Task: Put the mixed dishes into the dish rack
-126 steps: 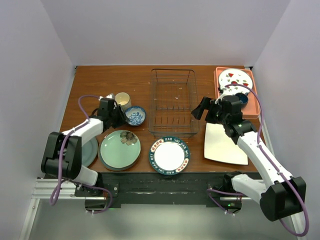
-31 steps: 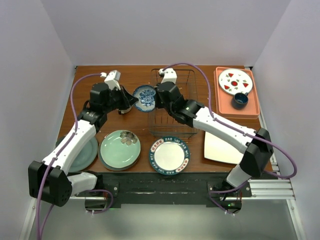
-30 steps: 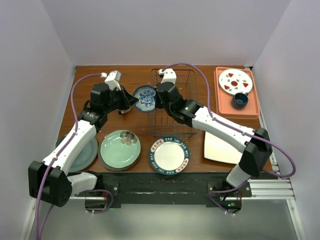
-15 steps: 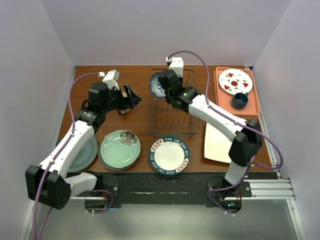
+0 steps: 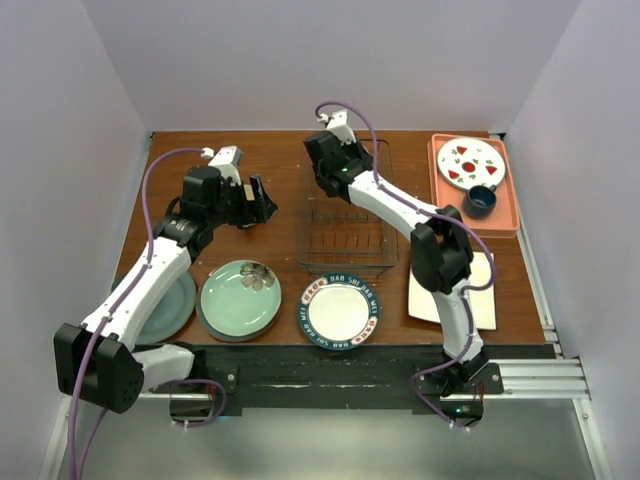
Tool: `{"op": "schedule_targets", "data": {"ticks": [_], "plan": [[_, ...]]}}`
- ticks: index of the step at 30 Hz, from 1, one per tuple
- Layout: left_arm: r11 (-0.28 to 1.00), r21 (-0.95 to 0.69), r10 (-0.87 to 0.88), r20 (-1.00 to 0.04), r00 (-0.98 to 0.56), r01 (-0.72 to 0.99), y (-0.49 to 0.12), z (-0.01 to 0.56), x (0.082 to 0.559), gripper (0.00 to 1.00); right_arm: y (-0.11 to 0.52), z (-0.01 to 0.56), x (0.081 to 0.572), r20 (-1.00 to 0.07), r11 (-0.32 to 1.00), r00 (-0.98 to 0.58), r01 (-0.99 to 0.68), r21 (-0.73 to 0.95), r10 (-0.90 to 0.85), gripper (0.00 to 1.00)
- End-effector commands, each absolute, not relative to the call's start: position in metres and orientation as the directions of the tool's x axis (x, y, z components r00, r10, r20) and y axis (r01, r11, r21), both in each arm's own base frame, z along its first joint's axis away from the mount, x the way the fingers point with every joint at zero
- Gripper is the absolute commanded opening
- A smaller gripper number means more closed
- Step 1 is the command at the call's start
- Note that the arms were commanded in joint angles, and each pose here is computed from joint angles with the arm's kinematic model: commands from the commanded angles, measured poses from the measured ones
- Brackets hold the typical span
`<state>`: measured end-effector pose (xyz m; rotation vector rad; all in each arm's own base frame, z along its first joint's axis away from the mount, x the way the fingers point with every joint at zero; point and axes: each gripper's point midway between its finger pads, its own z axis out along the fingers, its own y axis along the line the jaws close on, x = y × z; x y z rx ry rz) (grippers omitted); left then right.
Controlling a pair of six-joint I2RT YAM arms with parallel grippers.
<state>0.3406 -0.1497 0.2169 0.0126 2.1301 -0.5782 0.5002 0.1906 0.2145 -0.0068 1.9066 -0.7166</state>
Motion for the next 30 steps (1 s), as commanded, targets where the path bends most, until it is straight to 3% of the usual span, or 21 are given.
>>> {"op": "schedule_targets", "data": {"ticks": [1,10,21,30], "plan": [[0.891,-0.380,-0.182,-0.798,-0.574,0.246,-0.152,0.224,0.347,0.84,0.182,0.252,0.506,-0.822,0.715,-0.421,0.428,-0.552,-0.383,0.00],[0.856,-0.443,-0.177,-0.735,-0.654,0.266,-0.167,0.189,0.342,0.84,0.178,0.218,0.513,-0.720,0.561,-0.515,0.458,-0.690,-0.466,0.00],[0.878,-0.426,-0.178,-0.715,-0.676,0.220,-0.160,0.177,0.339,0.84,0.166,0.186,0.523,-0.640,0.472,-0.583,0.436,-0.767,-0.501,0.00],[0.907,-0.387,-0.199,-0.743,-0.639,0.167,-0.143,0.193,0.334,0.85,0.159,0.176,0.530,-0.599,0.406,-0.620,0.441,-0.800,-0.506,0.00]]}}
